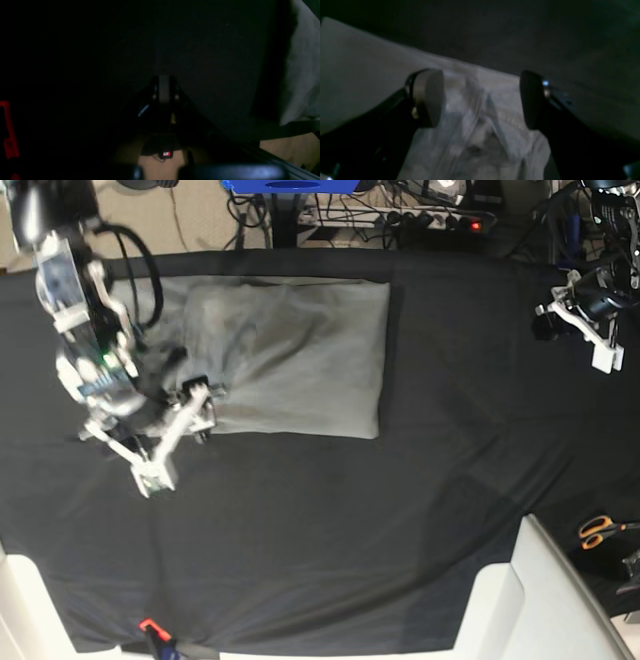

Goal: Fold the T-shirt properly
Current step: 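Press and smooth the folded shirt's edge with the right gripper, then tuck the right gripper under the shirt's folded edge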

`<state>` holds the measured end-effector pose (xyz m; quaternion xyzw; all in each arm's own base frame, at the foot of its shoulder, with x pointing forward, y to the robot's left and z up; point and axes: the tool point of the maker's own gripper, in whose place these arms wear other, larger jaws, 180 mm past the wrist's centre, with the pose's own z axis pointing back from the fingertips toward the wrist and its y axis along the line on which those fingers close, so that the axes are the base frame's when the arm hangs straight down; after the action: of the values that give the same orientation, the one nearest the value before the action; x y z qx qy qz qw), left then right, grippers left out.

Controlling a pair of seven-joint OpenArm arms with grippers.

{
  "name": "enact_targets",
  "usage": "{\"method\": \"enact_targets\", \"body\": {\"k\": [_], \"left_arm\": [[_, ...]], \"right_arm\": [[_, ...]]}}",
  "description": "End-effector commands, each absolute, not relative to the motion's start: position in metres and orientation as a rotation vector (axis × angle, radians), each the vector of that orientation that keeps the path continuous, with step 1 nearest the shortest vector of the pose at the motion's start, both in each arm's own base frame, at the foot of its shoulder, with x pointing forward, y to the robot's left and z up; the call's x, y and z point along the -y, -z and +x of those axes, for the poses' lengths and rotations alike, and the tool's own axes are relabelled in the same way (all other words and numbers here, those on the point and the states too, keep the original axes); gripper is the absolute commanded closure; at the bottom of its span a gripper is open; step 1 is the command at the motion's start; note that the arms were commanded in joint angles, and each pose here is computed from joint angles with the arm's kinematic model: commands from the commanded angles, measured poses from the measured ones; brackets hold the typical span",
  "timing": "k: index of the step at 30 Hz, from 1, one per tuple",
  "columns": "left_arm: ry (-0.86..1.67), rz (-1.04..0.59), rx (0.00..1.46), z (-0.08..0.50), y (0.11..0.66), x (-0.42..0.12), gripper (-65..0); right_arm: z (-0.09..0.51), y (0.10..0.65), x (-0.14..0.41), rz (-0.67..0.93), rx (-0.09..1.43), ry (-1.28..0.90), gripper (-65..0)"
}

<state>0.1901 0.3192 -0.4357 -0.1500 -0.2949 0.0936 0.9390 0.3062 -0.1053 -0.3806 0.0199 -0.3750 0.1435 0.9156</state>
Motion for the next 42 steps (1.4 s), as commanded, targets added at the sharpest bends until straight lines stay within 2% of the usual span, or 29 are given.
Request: {"method": "enact_targets", "body": {"k": [1, 8, 17, 23, 29, 30, 32, 35, 36, 37, 42], "left_arm": [[-0.176, -0.294, 0.643, 0.198, 0.424, -0.328, 0.0], [-0.169, -0.292, 0.655, 0.203, 0.42, -0.327, 0.0], [-0.167, -0.293, 0.667, 0.208, 0.417, -0.328, 0.0], [-0.17, -0.292, 0.663, 0.207, 0.418, -0.329, 0.0], [-0.169, -0.291, 0.663, 0.207, 0.418, -0.329, 0.0], [-0.169, -0.291, 0.663, 0.207, 0.418, -0.329, 0.0], [-0.169, -0.291, 0.663, 0.207, 0.418, -0.329, 0.0], [-0.169, -0.291, 0.663, 0.207, 0.418, -0.329, 0.0], [-0.169, -0.291, 0.663, 0.207, 0.418, -0.329, 0.0], [-0.169, -0.291, 0.663, 0.207, 0.418, -0.329, 0.0], [-0.151, -0.259, 0.637, 0.203, 0.424, -0.331, 0.0]], "right_arm": [[0.292, 0.383, 0.098, 0.071, 0.748, -0.275, -44.1], [0.212, 0.417, 0.074, 0.205, 0.604, -0.225, -44.0], [0.203, 0.422, 0.082, 0.2, 0.611, -0.172, -44.0], [0.19, 0.449, 0.094, 0.178, 0.534, -0.16, -44.0], [0.183, 0.464, 0.096, 0.18, 0.52, -0.149, -43.8], [0.182, 0.466, 0.096, 0.179, 0.517, -0.148, -42.6], [0.182, 0.466, 0.096, 0.181, 0.515, -0.152, -34.5], [0.182, 0.466, 0.1, 0.171, 0.512, -0.16, -9.2], [0.182, 0.466, 0.102, 0.166, 0.512, -0.164, -2.7], [0.182, 0.466, 0.103, 0.165, 0.513, -0.165, 0.0], [0.178, 0.467, 0.109, 0.148, 0.484, -0.175, -2.0]]}}
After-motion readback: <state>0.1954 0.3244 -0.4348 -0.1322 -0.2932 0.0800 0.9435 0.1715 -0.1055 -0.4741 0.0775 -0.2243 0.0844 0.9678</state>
